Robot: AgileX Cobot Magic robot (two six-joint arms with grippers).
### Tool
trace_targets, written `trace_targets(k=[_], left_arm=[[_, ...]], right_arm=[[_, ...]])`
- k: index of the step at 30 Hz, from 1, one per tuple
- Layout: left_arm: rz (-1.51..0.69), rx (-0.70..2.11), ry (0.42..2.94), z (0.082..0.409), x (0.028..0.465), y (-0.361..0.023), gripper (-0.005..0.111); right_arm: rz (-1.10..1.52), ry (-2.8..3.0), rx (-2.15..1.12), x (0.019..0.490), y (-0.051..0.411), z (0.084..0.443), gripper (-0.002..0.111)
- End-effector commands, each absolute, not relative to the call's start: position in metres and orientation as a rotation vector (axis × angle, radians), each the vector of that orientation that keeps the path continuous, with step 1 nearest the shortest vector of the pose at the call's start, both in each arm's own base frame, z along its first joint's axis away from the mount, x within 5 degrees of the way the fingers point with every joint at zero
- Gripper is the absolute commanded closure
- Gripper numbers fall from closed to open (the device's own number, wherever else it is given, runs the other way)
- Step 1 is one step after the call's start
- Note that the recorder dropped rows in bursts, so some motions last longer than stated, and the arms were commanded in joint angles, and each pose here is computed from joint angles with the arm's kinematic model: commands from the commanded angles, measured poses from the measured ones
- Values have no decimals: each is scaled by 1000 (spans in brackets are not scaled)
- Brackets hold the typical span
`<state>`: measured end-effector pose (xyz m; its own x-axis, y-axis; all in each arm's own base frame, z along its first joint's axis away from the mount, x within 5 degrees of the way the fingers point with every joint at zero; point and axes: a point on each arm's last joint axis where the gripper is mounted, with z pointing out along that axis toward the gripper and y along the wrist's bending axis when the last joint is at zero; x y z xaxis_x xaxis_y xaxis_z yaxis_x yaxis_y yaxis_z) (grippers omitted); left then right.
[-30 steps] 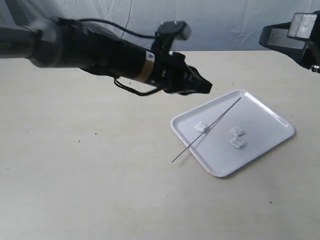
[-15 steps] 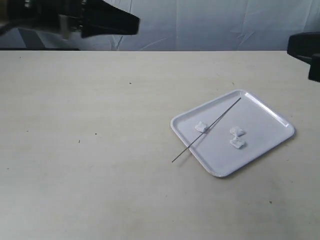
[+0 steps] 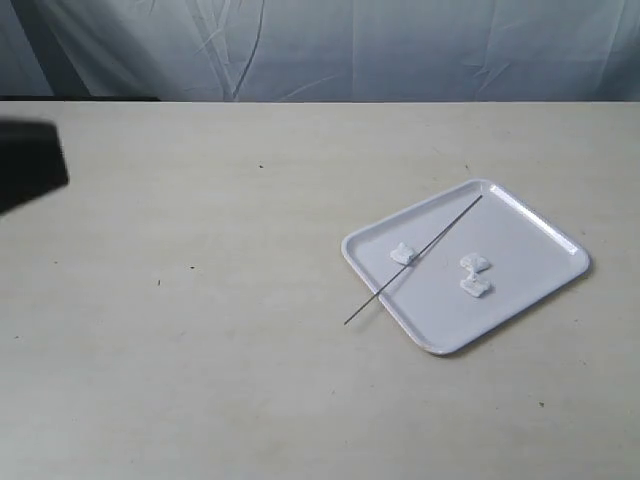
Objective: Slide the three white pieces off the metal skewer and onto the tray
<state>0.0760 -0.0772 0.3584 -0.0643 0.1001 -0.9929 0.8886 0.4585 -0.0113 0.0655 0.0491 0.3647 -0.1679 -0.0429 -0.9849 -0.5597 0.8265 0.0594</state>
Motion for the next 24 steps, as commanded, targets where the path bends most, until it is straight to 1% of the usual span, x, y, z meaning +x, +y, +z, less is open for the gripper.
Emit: trace_targets(k=[1,4,5,7,8,10,11,13,15,20,24], left_arm=[[-642,765,1421,346,42,-73,107],[-500,540,1373,345,37,-60,107],[-422,433,1343,344,36,-52,107],[-304,312,1314,344,40,-40,107],[-278,277,1311,344,41,-36,107],[-179,170,1318,338,49,-24,107],[-101,89,1346,329,57,-14,107],[-57,6,1421,309,69,-5,107],[-51,-9,1459,298,73,-4,107],[-61,1,1466,296,73,-5,107],[-59,-1,1466,296,73,-5,107]], right_arm=[[450,1670,-490,44,43,361,108],[458,1654,-508,32,41,361,108],[442,1658,-532,27,40,359,108],[370,1642,-549,22,36,358,108],[335,1632,-551,21,34,358,108],[285,1630,-466,19,27,356,108],[298,1616,-364,20,23,352,108],[272,1603,-259,20,17,342,108],[173,1638,-236,22,11,324,108],[82,1686,-177,24,6,286,108],[23,1665,-133,31,4,270,108]])
